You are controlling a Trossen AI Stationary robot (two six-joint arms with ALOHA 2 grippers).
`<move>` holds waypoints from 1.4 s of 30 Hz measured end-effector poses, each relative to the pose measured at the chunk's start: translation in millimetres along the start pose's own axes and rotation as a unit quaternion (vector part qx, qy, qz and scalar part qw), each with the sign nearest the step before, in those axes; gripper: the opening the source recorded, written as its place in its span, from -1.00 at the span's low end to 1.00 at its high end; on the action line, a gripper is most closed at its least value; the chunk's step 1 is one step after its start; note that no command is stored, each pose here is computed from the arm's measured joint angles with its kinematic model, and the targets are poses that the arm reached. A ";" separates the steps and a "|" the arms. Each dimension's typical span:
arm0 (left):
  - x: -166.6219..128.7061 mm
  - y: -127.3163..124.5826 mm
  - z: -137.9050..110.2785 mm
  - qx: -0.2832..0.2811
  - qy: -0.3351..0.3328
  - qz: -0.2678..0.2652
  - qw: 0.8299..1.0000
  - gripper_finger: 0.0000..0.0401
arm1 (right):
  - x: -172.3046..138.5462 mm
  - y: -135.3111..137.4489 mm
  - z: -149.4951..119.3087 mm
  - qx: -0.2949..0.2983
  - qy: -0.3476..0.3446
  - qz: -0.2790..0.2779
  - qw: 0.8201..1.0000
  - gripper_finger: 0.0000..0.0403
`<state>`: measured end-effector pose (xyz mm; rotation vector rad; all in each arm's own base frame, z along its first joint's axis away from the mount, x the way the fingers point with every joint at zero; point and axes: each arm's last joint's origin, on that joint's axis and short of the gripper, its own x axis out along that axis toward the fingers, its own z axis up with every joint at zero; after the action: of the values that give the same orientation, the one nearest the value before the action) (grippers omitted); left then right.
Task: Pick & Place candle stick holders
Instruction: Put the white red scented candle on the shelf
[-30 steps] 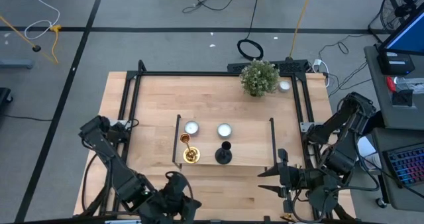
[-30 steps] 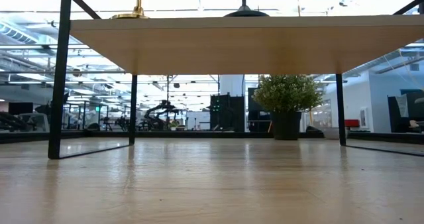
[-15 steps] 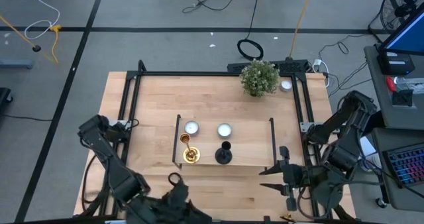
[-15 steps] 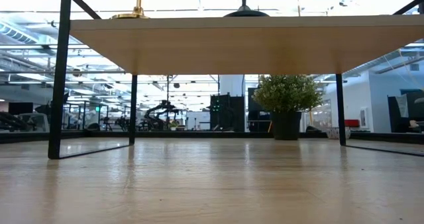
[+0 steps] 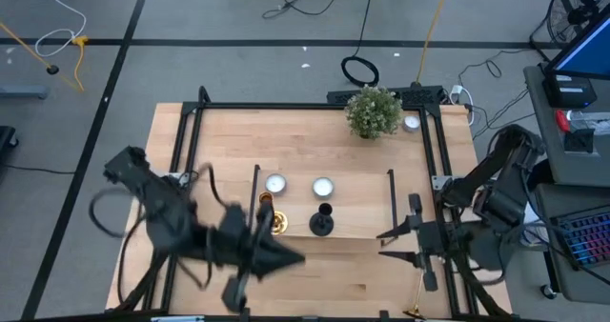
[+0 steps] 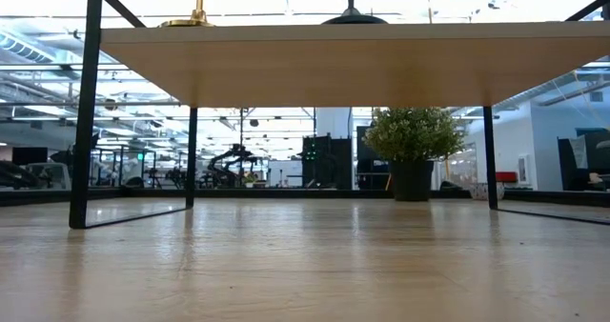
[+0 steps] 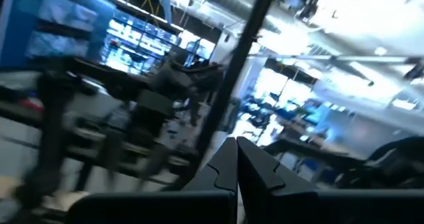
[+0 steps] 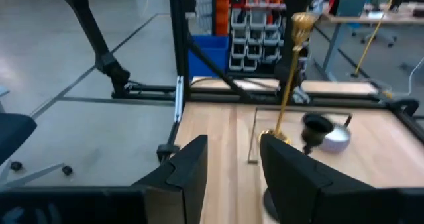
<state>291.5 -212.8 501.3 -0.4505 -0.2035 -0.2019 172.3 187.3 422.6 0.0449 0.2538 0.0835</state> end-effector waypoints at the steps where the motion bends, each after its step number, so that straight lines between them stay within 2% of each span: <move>1: -2.9 6.9 8.7 0.010 0.005 0.004 1.000 -0.98 | -0.5 -2.7 2.1 -0.002 -0.004 -0.001 1.000 -0.33; 6: -25.2 44.9 44.9 0.046 0.058 0.063 0.995 -0.93 | 0.8 -22.0 12.9 0.005 -0.002 0.048 0.999 -0.33; 8: -34.9 62.1 59.2 0.058 0.070 0.095 0.991 -0.93 | 3.9 -32.7 16.7 0.006 -0.001 0.052 0.999 -0.33; 12: -54.1 95.4 87.6 0.075 0.071 0.160 0.982 -0.98 | 8.5 -59.1 24.1 0.000 -0.011 0.002 1.000 -0.33; 16: -70.7 126.2 108.9 0.084 0.074 0.213 0.971 -0.93 | 14.9 -92.4 30.5 0.007 -0.016 -0.068 0.998 -0.33; 21: -80.4 163.2 118.2 0.096 0.103 0.288 0.947 -0.93 | 20.1 -129.4 31.1 0.015 0.001 -0.152 0.988 -0.33; 24: -82.4 181.1 119.3 0.091 0.128 0.307 0.939 -0.98 | 22.9 -150.0 28.2 0.026 0.022 -0.200 0.979 -0.33; 27: -78.2 195.5 118.3 0.083 0.145 0.310 0.936 -0.96 | 23.0 -170.0 24.1 0.048 0.043 -0.250 0.966 -0.33; 30: -72.9 207.9 114.7 0.085 0.162 0.319 0.930 -0.91 | 19.7 -189.4 18.5 0.069 0.067 -0.310 0.946 -0.33; 36: -77.8 229.5 121.2 0.083 0.160 0.363 0.914 -0.98 | 8.8 -226.1 6.6 0.119 0.109 -0.419 0.893 -0.33; 39: -82.0 242.9 122.9 0.069 0.165 0.389 0.903 -0.97 | 1.8 -243.4 3.0 0.134 0.120 -0.467 0.866 -0.33; 42: -87.4 255.3 128.6 0.043 0.160 0.400 0.901 -0.93 | -5.9 -259.8 0.8 0.149 0.125 -0.501 0.844 -0.33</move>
<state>249.0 82.8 489.1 -0.3742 0.3032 0.5408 186.8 -71.9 410.5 0.2078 0.5255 -1.0090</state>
